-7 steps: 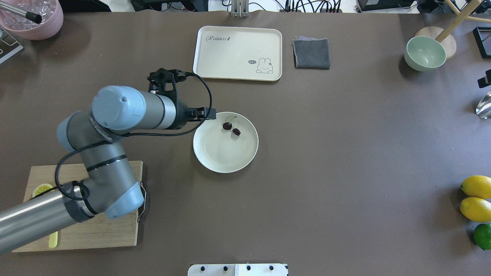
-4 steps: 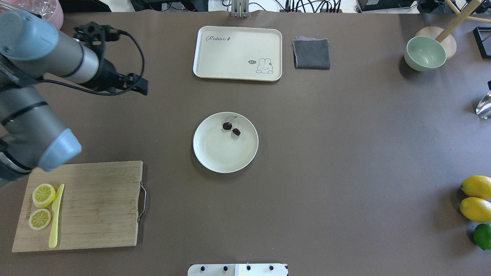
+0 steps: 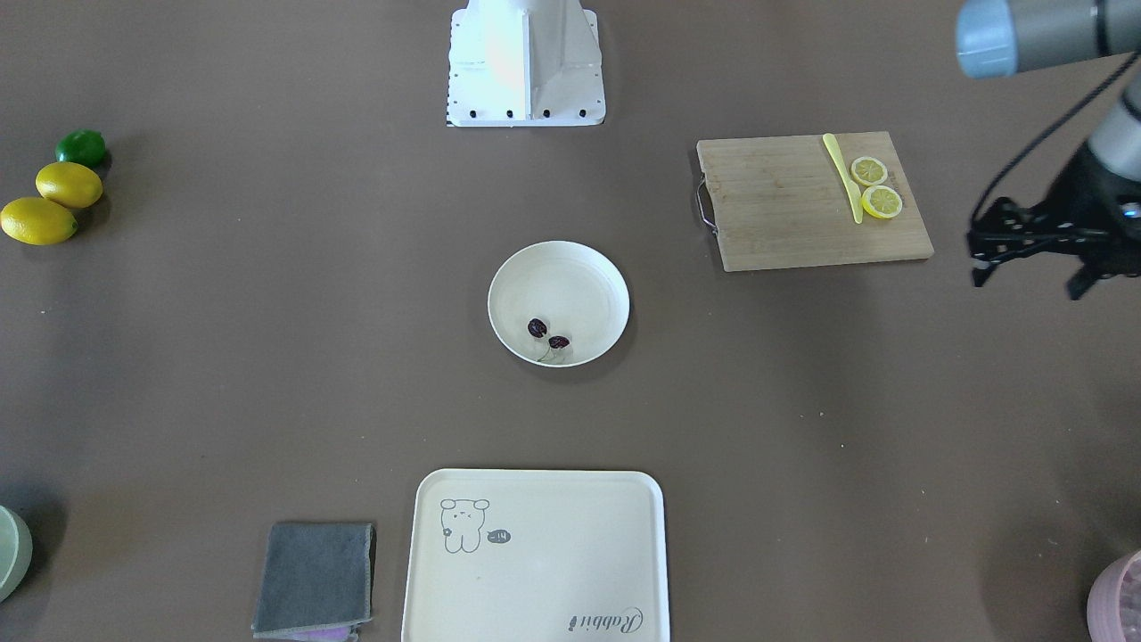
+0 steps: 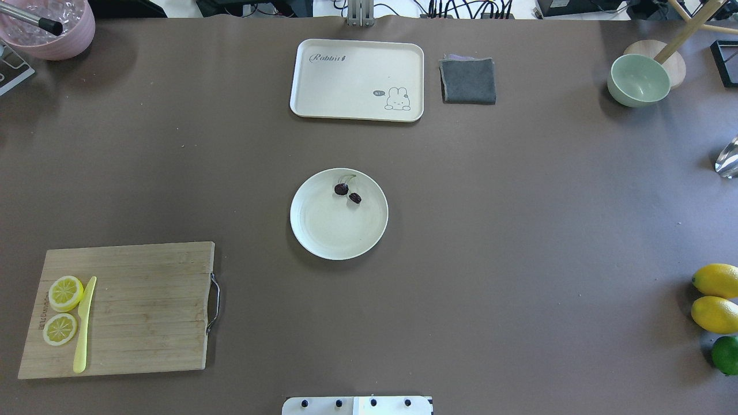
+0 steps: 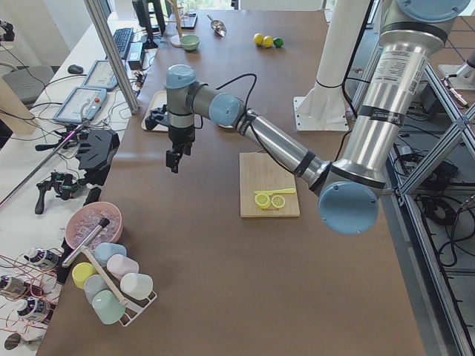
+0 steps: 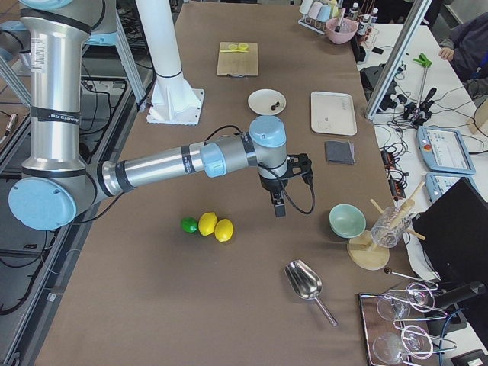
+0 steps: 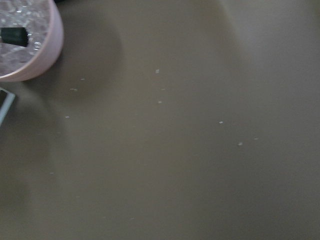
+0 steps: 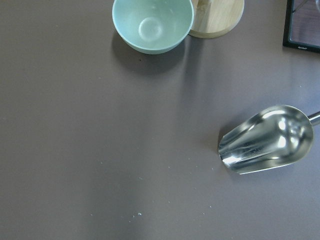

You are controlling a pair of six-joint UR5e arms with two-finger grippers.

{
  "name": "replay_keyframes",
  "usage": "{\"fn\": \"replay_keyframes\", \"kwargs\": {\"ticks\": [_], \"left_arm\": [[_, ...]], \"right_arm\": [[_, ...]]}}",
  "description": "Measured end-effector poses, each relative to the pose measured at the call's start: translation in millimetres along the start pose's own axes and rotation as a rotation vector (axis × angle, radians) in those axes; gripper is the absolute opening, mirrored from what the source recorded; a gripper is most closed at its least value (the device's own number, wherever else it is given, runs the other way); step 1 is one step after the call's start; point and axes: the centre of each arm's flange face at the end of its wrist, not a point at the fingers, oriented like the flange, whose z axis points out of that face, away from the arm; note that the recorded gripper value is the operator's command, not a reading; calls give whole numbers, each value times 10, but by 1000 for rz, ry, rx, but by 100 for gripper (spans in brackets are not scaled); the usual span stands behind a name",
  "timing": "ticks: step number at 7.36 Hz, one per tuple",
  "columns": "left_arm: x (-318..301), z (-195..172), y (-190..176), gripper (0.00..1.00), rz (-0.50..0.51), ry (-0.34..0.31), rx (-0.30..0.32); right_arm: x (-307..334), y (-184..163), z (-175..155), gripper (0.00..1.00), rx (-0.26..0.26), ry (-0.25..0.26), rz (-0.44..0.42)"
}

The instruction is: Place red cherry on plate

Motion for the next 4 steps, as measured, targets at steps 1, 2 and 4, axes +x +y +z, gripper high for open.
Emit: {"fn": "replay_keyframes", "kwargs": {"ticks": [1,2,4], "left_arm": [[-605,14,205,98,21,10,-60],[-1122,138,482,98,3,28,-112],[-1682,553,1211,98,-85,96,-169]], "right_arm": [[185,104,-64,100,-22,-10,-6],[368,197,-149,100,-50,-20,-8],[664,460,-150,100,-104,-17,14]]}}
